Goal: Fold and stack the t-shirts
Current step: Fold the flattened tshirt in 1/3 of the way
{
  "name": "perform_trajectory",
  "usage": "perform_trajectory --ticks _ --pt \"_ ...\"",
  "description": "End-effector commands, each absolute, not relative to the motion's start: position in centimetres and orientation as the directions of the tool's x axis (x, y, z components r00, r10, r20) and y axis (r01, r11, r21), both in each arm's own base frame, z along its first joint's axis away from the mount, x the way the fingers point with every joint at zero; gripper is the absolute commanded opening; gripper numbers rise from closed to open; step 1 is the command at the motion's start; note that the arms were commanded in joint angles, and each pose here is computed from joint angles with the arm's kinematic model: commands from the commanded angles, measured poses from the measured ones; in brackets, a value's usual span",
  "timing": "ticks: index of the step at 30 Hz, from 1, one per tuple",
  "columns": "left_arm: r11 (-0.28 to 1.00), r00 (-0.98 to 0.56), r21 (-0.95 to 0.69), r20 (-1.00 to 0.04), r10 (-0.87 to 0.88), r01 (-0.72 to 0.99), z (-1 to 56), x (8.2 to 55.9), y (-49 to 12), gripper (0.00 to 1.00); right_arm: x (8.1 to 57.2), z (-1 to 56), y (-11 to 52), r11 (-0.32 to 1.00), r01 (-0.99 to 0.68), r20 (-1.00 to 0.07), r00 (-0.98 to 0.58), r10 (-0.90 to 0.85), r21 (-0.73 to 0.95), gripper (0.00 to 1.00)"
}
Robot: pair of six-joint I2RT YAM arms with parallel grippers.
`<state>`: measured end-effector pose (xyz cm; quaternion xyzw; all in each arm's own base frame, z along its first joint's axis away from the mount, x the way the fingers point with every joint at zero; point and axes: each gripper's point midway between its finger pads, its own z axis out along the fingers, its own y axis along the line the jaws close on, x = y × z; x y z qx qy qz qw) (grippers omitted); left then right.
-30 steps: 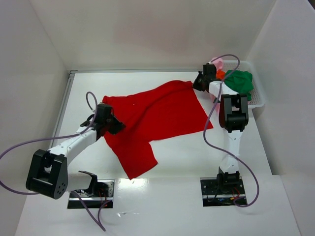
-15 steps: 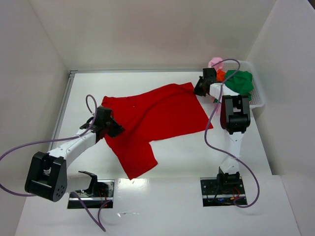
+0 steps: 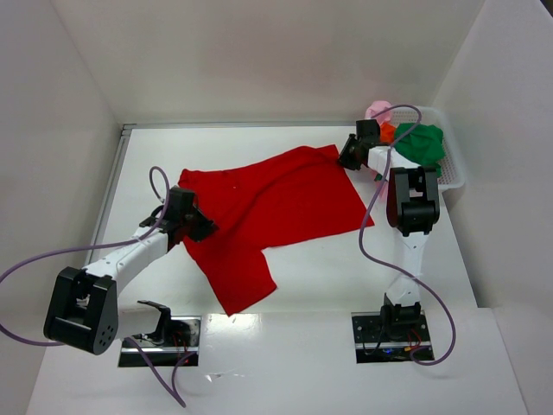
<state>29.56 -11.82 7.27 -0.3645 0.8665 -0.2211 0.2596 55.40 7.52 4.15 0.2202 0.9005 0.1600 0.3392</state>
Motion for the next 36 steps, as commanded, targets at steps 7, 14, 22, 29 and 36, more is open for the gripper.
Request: perform_trajectory --ticks 7,14,22,29,36 --pt "0.64 -0.598 -0.579 -0.3 -0.743 -0.505 7.6 29.6 -11.6 0.0 56.7 6.4 7.8 0.827 0.261 -0.556 -0.636 0.535 0.498 0.35" --pt "0.641 -0.6 -0.573 -0.296 -0.743 -0.511 7.3 29.5 -11.6 0.0 56.3 5.8 7.8 0.816 0.279 -0.539 -0.637 0.551 0.506 0.37" --pt "0.638 -0.596 -0.567 -0.292 -0.748 -0.522 7.0 29.4 -11.3 0.0 56.2 5.7 7.5 0.814 0.304 -0.532 -0.634 0.56 0.494 0.0" --pt "0.634 -0.587 -0.586 -0.305 -0.75 -0.504 8.0 29.4 -11.3 0.0 54.6 9.7 6.6 0.823 0.309 -0.572 -0.602 0.557 0.477 0.0" --pt "0.627 -0.56 -0.597 -0.329 -0.76 -0.5 9.3 28.7 -10.5 0.0 52.0 9.7 4.0 0.812 0.394 -0.564 -0.584 0.583 0.431 0.0"
